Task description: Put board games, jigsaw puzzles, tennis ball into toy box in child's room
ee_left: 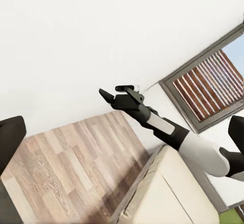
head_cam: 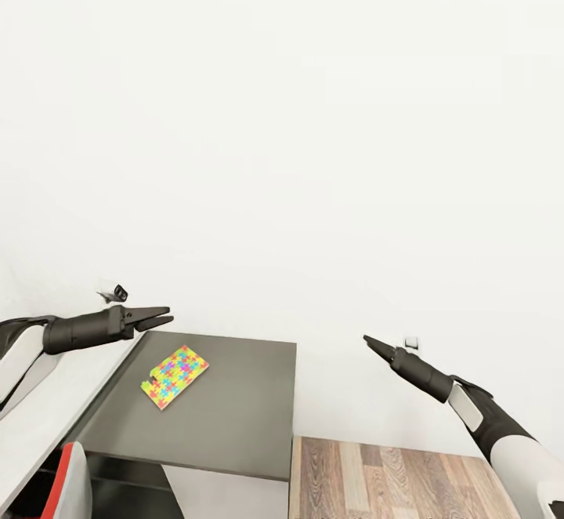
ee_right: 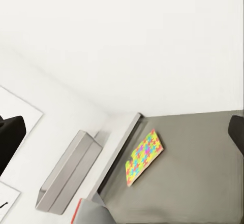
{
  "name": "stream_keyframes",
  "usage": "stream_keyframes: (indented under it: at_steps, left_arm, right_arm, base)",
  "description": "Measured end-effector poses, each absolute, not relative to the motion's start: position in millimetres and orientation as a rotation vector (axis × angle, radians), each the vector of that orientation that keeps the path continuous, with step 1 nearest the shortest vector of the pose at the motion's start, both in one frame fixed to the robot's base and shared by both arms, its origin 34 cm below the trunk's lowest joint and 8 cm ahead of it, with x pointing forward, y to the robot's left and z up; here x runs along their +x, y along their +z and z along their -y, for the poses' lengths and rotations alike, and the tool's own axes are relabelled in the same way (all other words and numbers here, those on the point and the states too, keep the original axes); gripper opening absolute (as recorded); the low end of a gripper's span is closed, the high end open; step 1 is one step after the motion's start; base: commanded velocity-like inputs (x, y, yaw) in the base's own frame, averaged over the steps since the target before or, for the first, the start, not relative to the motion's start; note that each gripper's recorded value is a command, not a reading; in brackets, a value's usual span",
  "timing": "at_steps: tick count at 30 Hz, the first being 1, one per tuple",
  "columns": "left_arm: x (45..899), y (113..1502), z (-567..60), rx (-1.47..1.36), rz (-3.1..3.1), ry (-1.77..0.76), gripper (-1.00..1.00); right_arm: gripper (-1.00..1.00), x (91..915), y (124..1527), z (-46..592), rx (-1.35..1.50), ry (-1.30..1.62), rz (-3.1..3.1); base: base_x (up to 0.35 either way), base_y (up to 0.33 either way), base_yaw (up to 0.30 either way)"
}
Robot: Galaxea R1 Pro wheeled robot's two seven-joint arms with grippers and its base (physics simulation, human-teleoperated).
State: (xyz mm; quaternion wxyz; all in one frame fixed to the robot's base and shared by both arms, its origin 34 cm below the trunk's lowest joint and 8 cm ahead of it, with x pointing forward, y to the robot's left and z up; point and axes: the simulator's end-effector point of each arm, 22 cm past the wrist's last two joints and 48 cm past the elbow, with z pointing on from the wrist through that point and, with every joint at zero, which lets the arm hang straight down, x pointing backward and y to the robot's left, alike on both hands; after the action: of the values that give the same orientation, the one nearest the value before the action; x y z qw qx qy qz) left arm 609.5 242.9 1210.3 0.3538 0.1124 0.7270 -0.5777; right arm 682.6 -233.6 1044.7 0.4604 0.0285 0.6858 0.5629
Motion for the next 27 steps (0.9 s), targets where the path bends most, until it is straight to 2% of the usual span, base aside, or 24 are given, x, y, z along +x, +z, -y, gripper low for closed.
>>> stream_keyframes:
  at_steps: [17,23,27]
  left_arm:
    - [693,1134,-244,0.034,-2.134,-1.059,1.0]
    - [742,1060,-233,-0.222,-2.321,-0.758,1.0]
    - [752,1041,-238,-0.289,-2.339,-0.676,1.0]
  right_arm:
    - [1.0,687,1022,255,0.145,1.344,-1.728]
    - [1.0,687,1016,261,0.154,1.33,-1.742]
    - [1.0,687,1012,266,0.159,1.323,-1.751]
  base:
    - [0.0,0.0,-0.071]
    - [0.0,0.0,-0.073]
    - [0.0,0.0,-0.073]
